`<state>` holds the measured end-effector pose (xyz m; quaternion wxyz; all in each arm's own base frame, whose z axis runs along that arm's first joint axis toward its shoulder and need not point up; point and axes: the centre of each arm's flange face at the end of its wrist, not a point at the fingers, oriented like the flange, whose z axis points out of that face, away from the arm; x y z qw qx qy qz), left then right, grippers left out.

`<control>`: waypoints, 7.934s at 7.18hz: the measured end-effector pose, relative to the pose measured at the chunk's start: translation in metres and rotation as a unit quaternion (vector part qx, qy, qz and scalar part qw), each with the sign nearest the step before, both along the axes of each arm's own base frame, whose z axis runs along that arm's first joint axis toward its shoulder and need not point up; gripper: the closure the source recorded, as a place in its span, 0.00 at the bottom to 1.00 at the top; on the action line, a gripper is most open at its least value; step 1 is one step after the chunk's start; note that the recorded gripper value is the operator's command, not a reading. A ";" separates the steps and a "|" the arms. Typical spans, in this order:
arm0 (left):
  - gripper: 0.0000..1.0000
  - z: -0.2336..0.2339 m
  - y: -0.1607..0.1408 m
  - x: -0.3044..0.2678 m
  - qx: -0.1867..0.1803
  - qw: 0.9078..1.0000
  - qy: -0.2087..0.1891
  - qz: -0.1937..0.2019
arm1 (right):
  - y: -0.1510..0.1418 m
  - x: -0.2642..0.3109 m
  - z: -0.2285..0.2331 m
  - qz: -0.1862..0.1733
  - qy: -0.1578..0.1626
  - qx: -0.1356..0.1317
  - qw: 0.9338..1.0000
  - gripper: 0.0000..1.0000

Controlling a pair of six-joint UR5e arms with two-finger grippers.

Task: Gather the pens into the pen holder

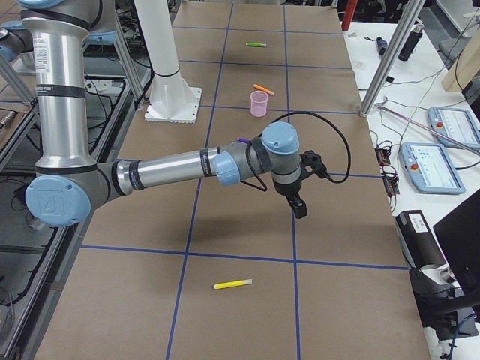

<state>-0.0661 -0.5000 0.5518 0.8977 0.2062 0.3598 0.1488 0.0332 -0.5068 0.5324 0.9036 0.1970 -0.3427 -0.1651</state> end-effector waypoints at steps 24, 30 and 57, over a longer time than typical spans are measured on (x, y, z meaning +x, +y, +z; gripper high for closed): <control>0.29 0.080 0.089 0.282 -0.102 0.992 0.025 -0.072 | -0.002 -0.027 -0.012 0.065 -0.038 -0.052 0.996 0.00; 0.67 0.074 0.092 0.306 -0.103 0.992 0.023 -0.070 | -0.002 -0.027 -0.009 0.066 -0.037 -0.055 0.996 0.00; 1.00 -0.317 0.096 0.619 0.363 0.818 0.436 -0.096 | -0.007 -0.034 -0.017 0.060 -0.038 -0.047 0.996 0.00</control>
